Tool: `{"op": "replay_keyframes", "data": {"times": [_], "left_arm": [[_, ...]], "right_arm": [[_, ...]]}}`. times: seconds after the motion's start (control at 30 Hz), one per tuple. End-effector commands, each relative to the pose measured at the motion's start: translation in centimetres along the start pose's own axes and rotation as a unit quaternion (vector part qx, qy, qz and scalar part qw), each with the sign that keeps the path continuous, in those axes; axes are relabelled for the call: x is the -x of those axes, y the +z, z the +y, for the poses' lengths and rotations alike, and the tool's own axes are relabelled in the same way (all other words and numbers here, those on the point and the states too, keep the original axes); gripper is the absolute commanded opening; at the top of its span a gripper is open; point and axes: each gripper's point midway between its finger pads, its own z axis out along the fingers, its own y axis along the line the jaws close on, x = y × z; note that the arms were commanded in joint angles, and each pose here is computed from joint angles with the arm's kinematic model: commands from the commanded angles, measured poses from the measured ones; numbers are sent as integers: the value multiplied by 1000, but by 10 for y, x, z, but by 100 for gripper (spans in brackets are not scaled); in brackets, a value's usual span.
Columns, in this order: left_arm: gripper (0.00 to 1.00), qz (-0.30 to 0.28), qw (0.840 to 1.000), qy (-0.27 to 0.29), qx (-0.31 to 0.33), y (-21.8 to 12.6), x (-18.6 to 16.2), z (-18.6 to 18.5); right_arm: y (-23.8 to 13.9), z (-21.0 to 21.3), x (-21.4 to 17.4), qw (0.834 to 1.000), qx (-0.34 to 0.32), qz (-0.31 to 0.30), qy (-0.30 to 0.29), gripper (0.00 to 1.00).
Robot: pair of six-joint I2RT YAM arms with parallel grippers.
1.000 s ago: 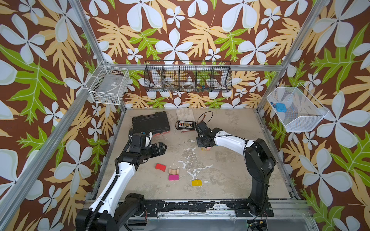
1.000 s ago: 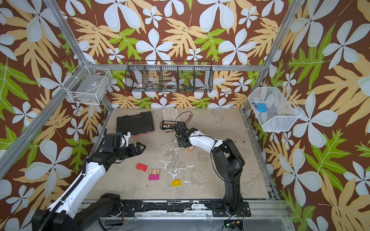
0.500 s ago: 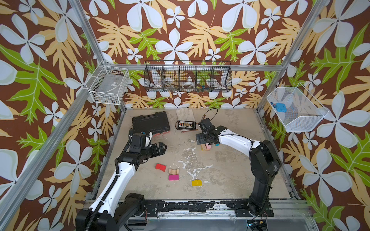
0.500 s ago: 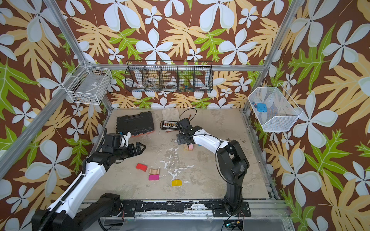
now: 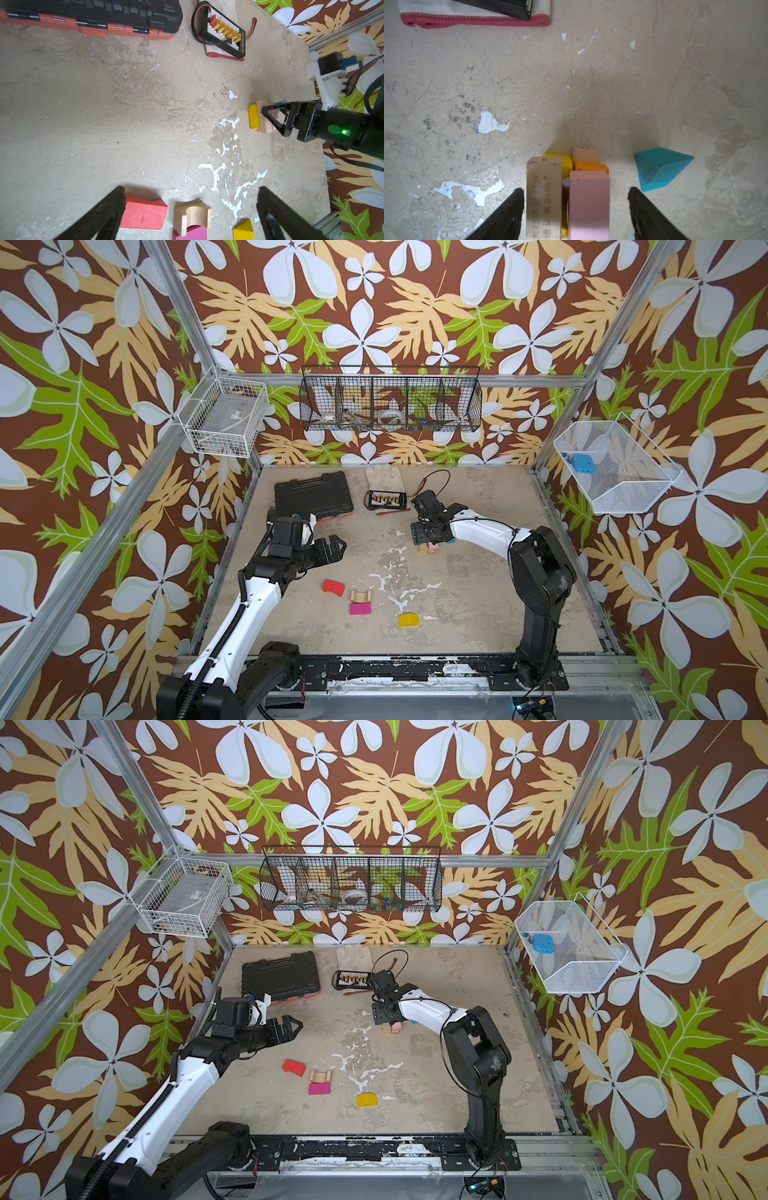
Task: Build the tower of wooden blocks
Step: 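Lower the printed wooden bar beside the pink bar and open the right gripper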
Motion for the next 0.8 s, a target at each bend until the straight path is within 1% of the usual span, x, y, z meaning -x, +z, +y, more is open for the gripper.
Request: {"op": "replay_keyframes", "data": {"times": [0.0,0.13,0.17,0.23,0.33,0.43,0.57,0.67,0.77], "left_arm": [[100,-4,1000,3,-1,-1,1,-1],[100,-3,1000,2,0,-1,1,0],[100,-3,1000,1,0,-1,1,0],[100,-4,1000,2,0,-2,2,-1],[100,-4,1000,2,0,-1,2,-1],[100,-3,1000,2,0,-1,1,-1],[100,-4,1000,2,0,-1,2,0],[100,-3,1000,2,0,-1,1,0],[100,-2,1000,2,1,0,1,0]], "right_arm": [[-1,-3,1,1000,-4,-3,4,76],[-1,-2,0,1000,-4,-2,4,76],[-1,-3,0,1000,-4,-2,4,74],[0,-3,-1,1000,-5,0,3,73],[-1,-3,-1,1000,-3,0,3,74],[-1,-1,-3,1000,3,1,2,77],[-2,0,-6,1000,11,4,3,78],[-1,1,-9,1000,16,5,4,76],[-1,3,-12,1000,20,8,5,70]]}}
